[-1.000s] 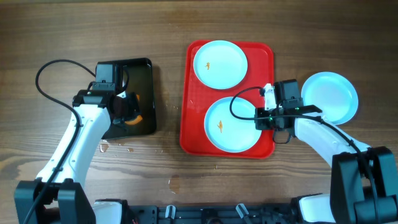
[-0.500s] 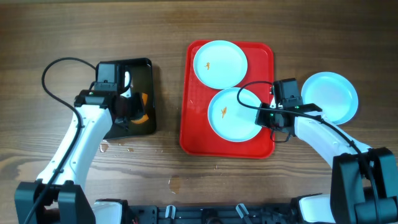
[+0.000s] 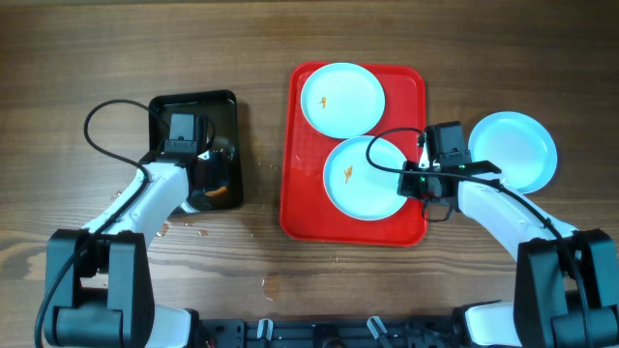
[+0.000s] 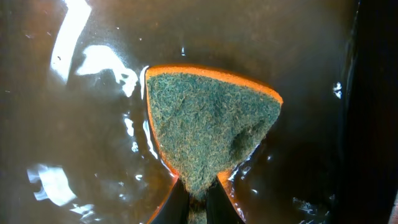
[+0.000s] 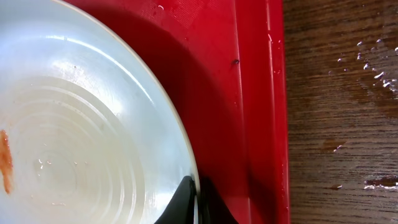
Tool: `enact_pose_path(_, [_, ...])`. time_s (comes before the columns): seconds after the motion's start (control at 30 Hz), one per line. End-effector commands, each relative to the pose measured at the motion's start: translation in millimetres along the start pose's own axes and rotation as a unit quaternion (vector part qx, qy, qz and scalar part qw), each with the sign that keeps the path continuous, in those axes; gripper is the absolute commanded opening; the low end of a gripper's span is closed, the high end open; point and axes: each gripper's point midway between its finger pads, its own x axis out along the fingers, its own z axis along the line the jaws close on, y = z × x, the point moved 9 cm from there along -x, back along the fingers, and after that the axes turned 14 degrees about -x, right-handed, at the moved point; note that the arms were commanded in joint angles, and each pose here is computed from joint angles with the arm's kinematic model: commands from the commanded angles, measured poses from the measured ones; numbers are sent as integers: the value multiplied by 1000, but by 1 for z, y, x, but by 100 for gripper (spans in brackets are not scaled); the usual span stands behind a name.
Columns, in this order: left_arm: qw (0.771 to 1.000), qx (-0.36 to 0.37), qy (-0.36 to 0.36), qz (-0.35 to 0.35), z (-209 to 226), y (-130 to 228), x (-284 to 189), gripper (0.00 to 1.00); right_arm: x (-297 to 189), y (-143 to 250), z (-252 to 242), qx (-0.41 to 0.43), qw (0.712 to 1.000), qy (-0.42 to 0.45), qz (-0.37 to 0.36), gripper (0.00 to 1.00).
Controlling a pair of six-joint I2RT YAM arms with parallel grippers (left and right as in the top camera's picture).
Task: Clean dirty plates on tray and stack at the side
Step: 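Dip the sponge in the black tray and scrub the held plate with left gripper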
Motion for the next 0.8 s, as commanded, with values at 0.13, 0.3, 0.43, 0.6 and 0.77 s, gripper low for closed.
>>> enact_pose_path(0.13, [999,-2,24,-27,-14,-23,-56,4,7,9,-5,-10,999,21,22,4])
enact_pose_path(0.3, [997,0,44,-67,-17,-32,-88,4,7,9,-5,-23,999,19,23,4])
enact_pose_path(0.43, [998,2,49,-47,-18,-28,-81,4,7,9,-5,-23,999,19,22,4])
enact_pose_path(0.6, [988,40,147,-26,-60,-20,-100,4,7,9,-2,-36,999,0,22,4])
enact_pose_path(0.77, [971,107,212,-29,-116,11,-114,4,7,7,-1,-67,998,-5,16,5])
